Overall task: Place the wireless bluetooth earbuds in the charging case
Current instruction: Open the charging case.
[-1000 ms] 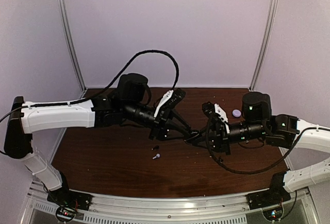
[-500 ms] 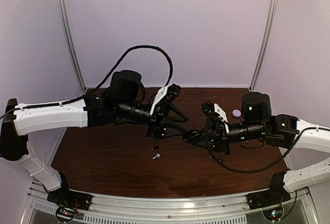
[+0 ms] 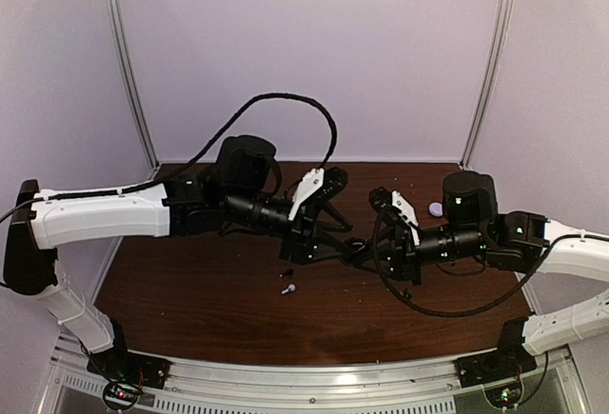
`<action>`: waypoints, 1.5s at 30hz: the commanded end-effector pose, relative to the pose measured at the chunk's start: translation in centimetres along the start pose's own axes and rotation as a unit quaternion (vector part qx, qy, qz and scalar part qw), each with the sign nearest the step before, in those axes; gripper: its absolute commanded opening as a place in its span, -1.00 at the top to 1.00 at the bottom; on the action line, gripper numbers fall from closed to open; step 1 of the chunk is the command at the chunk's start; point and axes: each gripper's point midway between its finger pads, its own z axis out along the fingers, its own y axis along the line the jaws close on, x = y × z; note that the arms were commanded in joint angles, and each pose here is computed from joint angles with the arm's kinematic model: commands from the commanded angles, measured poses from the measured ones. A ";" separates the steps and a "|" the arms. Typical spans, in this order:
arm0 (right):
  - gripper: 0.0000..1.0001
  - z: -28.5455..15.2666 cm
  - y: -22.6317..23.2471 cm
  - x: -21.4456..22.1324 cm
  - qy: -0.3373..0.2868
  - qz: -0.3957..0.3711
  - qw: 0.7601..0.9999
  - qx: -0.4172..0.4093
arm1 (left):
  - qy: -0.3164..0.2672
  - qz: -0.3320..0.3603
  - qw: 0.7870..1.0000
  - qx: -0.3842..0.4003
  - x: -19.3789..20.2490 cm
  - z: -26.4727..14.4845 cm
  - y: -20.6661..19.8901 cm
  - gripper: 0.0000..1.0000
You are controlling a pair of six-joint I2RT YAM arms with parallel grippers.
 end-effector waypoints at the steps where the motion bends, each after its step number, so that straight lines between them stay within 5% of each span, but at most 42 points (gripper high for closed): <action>1: 1.00 -0.4 0.6 -1.8 -0.024 -0.010 1.000 -0.008 | 0.002 0.000 1.000 -0.031 -0.8 0.4 1.5 -0.07; 11: 1.00 -0.5 1.3 -1.7 -0.021 -0.021 0.999 -0.025 | 0.000 -0.016 0.998 -0.064 -1.0 -0.6 3.4 0.15; 29: 1.00 -0.7 1.1 -1.5 -0.029 -0.008 0.999 -0.019 | -0.048 -0.021 0.993 -0.107 -2.9 -4.3 5.2 0.03; 36: 1.00 -2.7 -1.3 -2.8 -0.074 0.033 0.996 0.026 | -0.091 -0.033 0.982 -0.162 -2.9 -7.0 7.0 -0.07; 45: 1.00 -7.9 -8.3 -3.0 -0.120 0.113 0.977 0.136 | -0.071 -0.039 0.982 -0.169 1.3 -4.4 8.1 -0.05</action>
